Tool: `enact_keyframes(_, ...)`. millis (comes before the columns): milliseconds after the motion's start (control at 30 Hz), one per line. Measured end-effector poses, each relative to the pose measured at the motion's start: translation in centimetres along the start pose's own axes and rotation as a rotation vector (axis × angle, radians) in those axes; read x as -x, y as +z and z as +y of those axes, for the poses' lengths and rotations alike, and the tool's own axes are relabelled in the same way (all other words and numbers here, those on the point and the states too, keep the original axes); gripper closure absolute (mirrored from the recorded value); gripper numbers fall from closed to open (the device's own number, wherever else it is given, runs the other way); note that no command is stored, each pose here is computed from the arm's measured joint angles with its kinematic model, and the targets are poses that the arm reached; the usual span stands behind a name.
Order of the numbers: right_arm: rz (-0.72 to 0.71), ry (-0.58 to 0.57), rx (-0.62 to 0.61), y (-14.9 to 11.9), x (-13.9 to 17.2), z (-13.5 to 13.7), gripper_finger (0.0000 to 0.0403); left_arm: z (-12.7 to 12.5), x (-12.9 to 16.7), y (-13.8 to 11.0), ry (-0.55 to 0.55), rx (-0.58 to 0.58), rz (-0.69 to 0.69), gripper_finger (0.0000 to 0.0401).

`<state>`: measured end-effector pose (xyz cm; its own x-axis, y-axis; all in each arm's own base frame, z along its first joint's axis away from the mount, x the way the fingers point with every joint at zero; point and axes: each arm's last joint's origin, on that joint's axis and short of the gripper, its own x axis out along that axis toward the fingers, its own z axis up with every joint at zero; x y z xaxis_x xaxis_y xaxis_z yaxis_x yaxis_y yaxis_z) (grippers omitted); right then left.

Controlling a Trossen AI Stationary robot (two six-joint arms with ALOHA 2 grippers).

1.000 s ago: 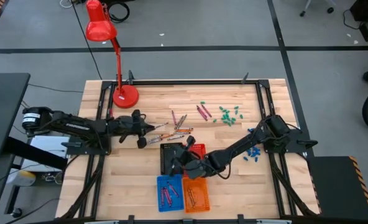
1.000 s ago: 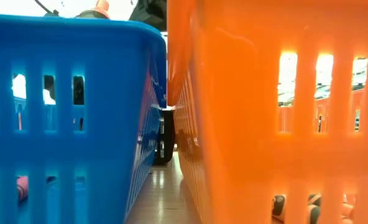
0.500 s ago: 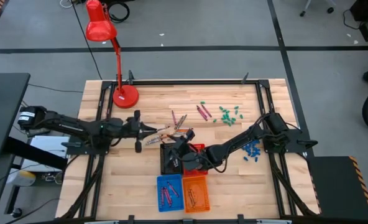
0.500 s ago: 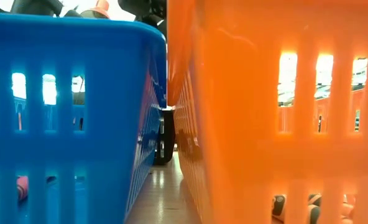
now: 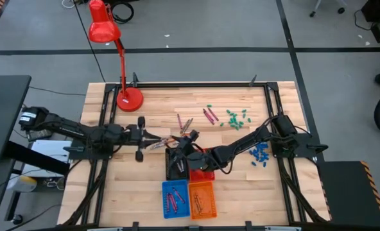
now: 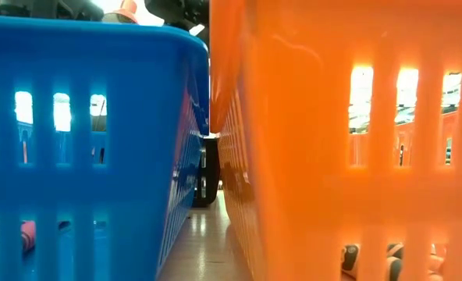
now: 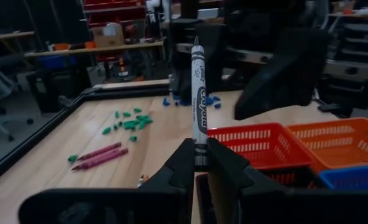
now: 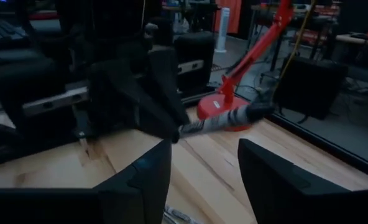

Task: Sort crayons
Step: Put the black crayon into the black basket

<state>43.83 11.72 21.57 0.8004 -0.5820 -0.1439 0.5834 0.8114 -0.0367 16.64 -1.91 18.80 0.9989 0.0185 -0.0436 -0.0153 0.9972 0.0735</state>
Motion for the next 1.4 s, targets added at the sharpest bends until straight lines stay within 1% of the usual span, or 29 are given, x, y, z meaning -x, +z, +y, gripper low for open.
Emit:
enact_keyframes(167, -0.043, 0.037, -0.004, 0.7, -0.4, -0.1, 0.0223, -0.6, 0.1, 0.1, -0.039, -0.033, -0.011, 0.0362)
enact_keyframes(300, -0.064, 0.057, 0.001, 1.0, -0.5, -0.1, 0.0239, -1.0, 0.2, 0.3, -0.058, -0.056, -0.03, 0.0362)
enact_keyframes(433, -0.064, 0.068, 0.008, 1.1, -0.5, -0.1, 0.0272, -1.0, 0.2, 0.4, -0.06, -0.054, -0.038, 0.0362)
enact_keyframes(700, -0.06, 0.143, 0.007, 1.1, -0.5, 0.1, 0.0363, -1.1, 0.2, 0.4, -0.065, -0.058, -0.039, 0.0362)
enact_keyframes(767, -0.059, 0.148, 0.008, 1.1, -0.5, 0.1, 0.0375, -1.1, 0.2, 0.3, -0.065, -0.059, -0.035, 0.0362)
enact_keyframes(867, -0.059, 0.145, 0.009, 1.0, -0.6, 0.0, 0.0375, -1.0, 0.2, 0.3, -0.055, -0.05, -0.03, 0.036)
enact_keyframes(967, -0.058, 0.133, 0.014, 1.0, -0.6, 0.0, 0.0362, -0.9, 0.1, 0.2, -0.019, -0.032, -0.017, 0.0338)
enact_keyframes(1200, -0.05, 0.123, 0.025, 0.9, -0.6, -0.1, 0.036, -0.9, 0.2, -0.7, -0.013, -0.01, 0.075, 0.0247)
enact_keyframes(1300, -0.029, 0.131, 0.022, 0.6, -0.4, 0.1, 0.036, -1.0, 0.3, -1.4, -0.014, 0.019, 0.155, 0.0228)
enact_keyframes(1400, 0.024, 0.156, -0.004, 0.0, -0.1, 0.3, 0.036, -1.0, 0.5, -2.4, -0.011, 0.048, 0.254, 0.0224)
